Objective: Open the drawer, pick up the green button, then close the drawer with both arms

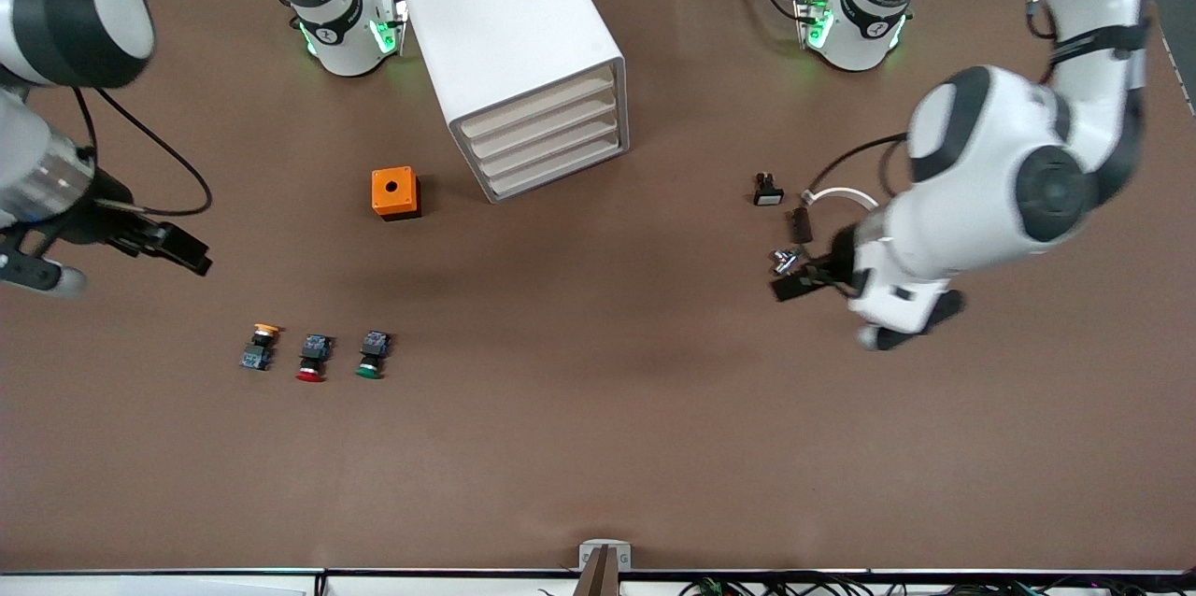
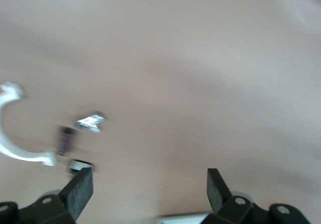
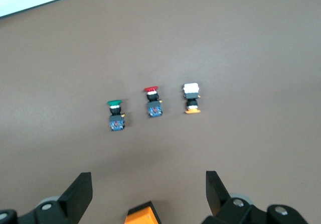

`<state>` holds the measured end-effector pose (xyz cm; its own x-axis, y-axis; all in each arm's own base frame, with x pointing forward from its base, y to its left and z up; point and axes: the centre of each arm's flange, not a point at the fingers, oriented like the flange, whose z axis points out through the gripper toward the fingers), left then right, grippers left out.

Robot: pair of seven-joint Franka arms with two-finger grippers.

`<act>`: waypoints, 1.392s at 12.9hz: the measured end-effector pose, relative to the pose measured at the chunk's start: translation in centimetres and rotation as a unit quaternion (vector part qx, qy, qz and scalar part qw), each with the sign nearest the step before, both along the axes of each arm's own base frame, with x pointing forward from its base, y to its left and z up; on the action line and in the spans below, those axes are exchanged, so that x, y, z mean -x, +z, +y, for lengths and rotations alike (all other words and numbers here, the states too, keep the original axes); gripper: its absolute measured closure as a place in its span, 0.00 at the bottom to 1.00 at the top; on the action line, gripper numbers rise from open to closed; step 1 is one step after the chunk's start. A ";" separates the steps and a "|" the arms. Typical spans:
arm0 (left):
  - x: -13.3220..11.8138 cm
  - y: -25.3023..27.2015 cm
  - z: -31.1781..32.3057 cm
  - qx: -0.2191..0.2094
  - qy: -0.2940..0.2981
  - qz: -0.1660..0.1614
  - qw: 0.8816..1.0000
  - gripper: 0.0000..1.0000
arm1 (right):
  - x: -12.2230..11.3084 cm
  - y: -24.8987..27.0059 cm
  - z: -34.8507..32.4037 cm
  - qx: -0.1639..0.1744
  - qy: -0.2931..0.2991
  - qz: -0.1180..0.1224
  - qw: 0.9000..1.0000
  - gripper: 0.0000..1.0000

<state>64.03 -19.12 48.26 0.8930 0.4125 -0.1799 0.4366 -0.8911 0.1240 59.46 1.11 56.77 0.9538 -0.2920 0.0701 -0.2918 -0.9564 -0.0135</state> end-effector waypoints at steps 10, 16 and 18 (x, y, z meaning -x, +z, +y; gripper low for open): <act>6.4 16.2 12.7 -0.136 -0.108 -0.068 0.982 0.00 | 2.4 6.7 -2.8 0.006 -0.007 -0.021 1.000 0.00; 9.4 18.3 14.2 -0.107 -0.140 -0.071 0.982 0.00 | 4.4 7.6 -3.1 0.008 0.046 0.010 0.999 0.00; 11.0 17.6 14.0 -0.104 -0.146 -0.060 0.982 0.00 | 4.7 7.7 -3.0 0.009 0.070 0.017 0.997 0.00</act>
<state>53.03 -5.17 65.86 0.9882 0.1529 -0.0061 0.1526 -0.9875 -0.0388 54.74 -1.94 64.48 0.9871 -0.1545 0.0411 -0.1550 -0.9878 0.0112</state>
